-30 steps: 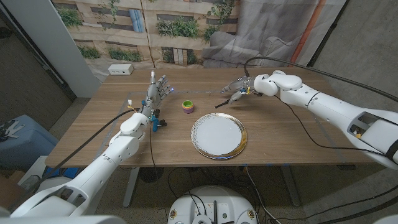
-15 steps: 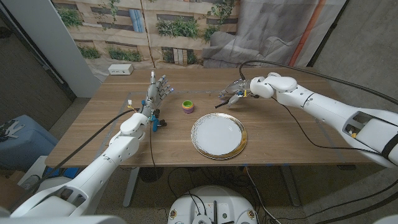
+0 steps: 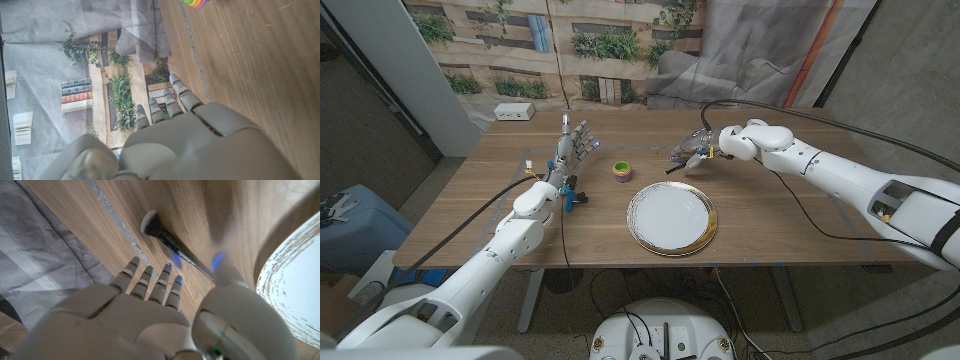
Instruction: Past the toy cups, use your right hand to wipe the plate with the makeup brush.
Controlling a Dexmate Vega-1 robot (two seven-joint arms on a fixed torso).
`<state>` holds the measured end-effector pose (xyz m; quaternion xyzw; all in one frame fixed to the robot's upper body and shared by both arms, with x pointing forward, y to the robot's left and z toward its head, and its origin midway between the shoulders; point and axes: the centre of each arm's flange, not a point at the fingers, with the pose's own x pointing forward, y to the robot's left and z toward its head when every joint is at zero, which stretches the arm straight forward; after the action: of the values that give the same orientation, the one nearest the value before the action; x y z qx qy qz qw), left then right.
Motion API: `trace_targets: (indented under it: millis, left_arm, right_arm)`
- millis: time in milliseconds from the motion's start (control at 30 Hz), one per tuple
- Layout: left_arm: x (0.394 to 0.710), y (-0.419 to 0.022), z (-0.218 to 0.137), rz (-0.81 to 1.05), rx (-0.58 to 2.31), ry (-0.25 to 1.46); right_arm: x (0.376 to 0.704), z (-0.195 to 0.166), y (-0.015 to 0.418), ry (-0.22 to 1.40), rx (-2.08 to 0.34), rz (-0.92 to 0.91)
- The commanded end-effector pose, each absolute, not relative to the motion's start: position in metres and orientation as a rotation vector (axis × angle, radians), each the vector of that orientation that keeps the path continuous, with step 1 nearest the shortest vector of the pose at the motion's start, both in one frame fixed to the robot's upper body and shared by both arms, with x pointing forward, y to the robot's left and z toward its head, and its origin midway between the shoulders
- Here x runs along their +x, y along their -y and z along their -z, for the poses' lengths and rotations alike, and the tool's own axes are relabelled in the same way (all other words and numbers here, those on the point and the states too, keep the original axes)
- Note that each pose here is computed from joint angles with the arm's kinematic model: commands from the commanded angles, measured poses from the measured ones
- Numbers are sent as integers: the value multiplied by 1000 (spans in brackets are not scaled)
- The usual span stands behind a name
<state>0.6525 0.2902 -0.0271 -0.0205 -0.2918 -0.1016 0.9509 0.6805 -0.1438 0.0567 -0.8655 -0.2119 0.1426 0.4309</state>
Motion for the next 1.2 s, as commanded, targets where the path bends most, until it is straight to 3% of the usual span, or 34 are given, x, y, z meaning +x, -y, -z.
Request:
trace_targets:
  millis: [33, 1200]
  left_arm:
    - [652, -290, 27, 206, -42, 593]
    - [652, -290, 27, 206, -42, 593]
  right_arm:
    - [677, -51, 138, 566, -2155, -342]
    - [680, -39, 133, 678, -2113, -275]
